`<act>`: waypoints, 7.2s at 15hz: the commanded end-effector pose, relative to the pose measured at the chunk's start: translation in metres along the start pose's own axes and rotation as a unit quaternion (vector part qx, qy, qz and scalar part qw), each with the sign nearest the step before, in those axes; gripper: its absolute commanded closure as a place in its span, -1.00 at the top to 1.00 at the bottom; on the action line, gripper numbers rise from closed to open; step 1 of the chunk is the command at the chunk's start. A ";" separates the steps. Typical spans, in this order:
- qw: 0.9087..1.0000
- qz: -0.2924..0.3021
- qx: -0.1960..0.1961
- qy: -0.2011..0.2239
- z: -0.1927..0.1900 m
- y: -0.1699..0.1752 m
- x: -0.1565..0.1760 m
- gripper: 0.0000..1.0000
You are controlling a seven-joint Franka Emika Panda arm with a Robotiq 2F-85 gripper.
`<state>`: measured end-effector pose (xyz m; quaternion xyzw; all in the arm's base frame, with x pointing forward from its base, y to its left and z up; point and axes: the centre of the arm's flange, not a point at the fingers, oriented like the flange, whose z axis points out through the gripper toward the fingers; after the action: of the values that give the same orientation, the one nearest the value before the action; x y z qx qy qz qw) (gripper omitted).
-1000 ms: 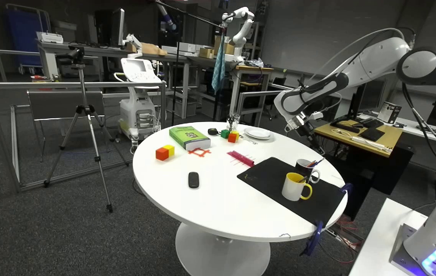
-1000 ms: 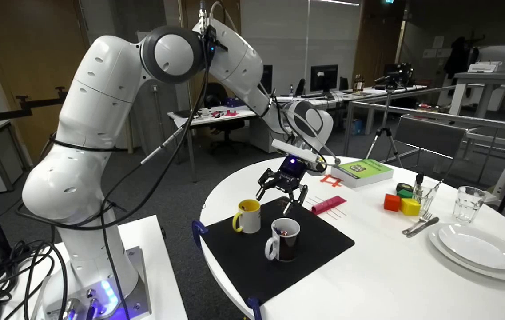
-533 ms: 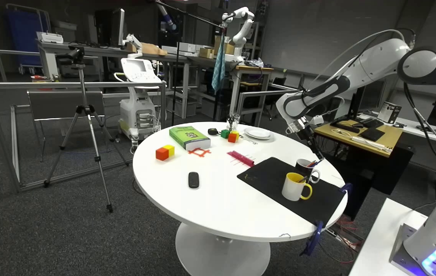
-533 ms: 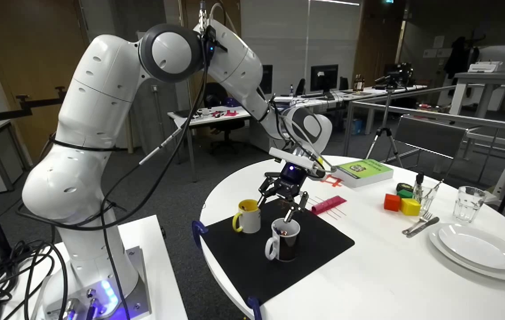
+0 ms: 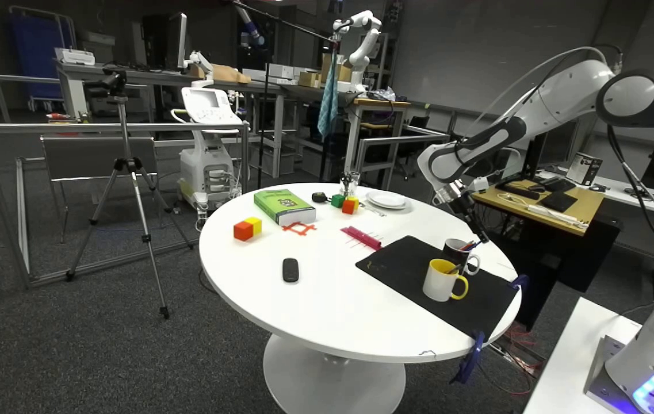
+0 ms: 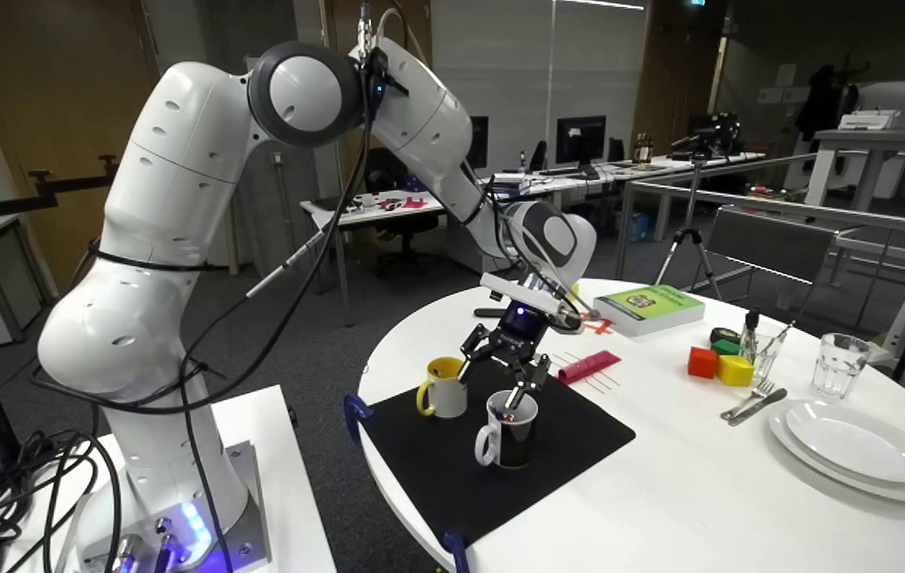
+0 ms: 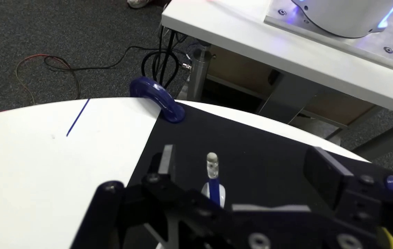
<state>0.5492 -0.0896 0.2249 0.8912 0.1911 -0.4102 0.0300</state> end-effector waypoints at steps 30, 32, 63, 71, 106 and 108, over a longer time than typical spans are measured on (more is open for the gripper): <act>0.999 -0.005 0.005 0.032 -0.027 -0.002 -0.051 -0.96; 0.999 -0.007 0.004 0.034 -0.040 -0.004 -0.070 -0.96; 0.988 -0.117 0.056 -0.079 -0.083 -0.127 -0.035 -0.96; 0.989 -0.094 0.055 -0.097 -0.062 -0.117 -0.008 -0.96; 0.999 -0.030 0.007 0.045 -0.069 -0.062 -0.028 1.00; 0.997 -0.028 -0.014 0.070 -0.068 -0.052 -0.031 1.00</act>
<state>0.5786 -0.0199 0.2906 0.9008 0.2053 -0.3828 -0.0010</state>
